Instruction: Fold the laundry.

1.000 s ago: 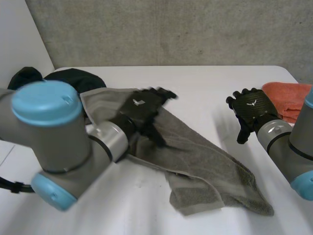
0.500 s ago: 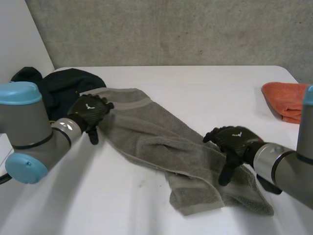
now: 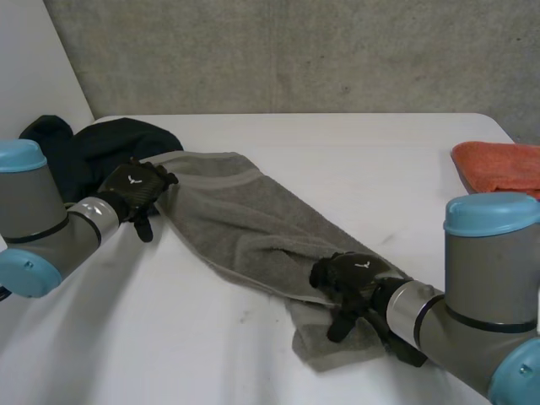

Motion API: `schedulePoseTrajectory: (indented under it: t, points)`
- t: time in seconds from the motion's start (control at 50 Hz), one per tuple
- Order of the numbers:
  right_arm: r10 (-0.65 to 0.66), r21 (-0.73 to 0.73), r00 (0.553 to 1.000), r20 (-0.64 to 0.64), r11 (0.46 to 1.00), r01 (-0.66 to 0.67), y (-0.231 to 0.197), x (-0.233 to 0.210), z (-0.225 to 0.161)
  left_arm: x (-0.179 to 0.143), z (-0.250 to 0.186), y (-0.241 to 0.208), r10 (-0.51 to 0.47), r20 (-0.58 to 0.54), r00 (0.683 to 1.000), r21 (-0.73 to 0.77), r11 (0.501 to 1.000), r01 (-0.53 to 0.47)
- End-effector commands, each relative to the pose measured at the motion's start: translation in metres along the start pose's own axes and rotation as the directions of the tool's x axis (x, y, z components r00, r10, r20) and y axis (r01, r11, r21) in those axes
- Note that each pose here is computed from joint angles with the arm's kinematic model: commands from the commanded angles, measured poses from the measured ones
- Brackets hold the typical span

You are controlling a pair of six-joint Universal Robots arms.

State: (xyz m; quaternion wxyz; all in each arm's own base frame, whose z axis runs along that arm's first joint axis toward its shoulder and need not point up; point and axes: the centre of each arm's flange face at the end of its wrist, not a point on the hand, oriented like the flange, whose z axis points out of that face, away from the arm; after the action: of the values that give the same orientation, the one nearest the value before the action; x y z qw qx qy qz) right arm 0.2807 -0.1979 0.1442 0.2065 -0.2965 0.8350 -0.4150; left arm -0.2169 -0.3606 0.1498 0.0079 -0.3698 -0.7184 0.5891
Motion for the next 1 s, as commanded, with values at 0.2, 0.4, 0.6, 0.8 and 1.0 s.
schedulePoseTrajectory:
  t: [0.2, 0.4, 0.6, 0.8, 1.0]
  points:
    - [-0.059, 0.174, 0.995, -0.075, 0.982, 0.072, -0.04, 0.003, -0.003, 0.002, -0.005, 0.001, -0.005, -0.005, 1.0, -0.009, 1.0, 0.005]
    - [-0.213, 0.361, 0.968, -0.131, 0.899, 0.247, -0.12, -0.013, -0.08, 0.001, -0.006, -0.001, -0.005, 0.003, 1.0, 0.0, 1.0, 0.005]
    - [-0.276, 0.374, 0.951, -0.143, 0.874, 0.31, -0.135, -0.024, -0.11, 0.004, 0.004, -0.011, -0.097, 0.029, 0.995, 0.096, 0.991, 0.093]
    - [-0.28, 0.427, 0.947, -0.156, 0.846, 0.32, -0.145, -0.028, -0.127, 0.023, 0.019, -0.009, -0.168, 0.003, 0.986, 0.13, 0.978, 0.166]
    - [-0.285, 0.436, 0.945, -0.163, 0.838, 0.328, -0.144, -0.028, -0.136, 0.025, 0.036, -0.005, -0.166, 0.087, 0.982, 0.12, 0.981, 0.155]
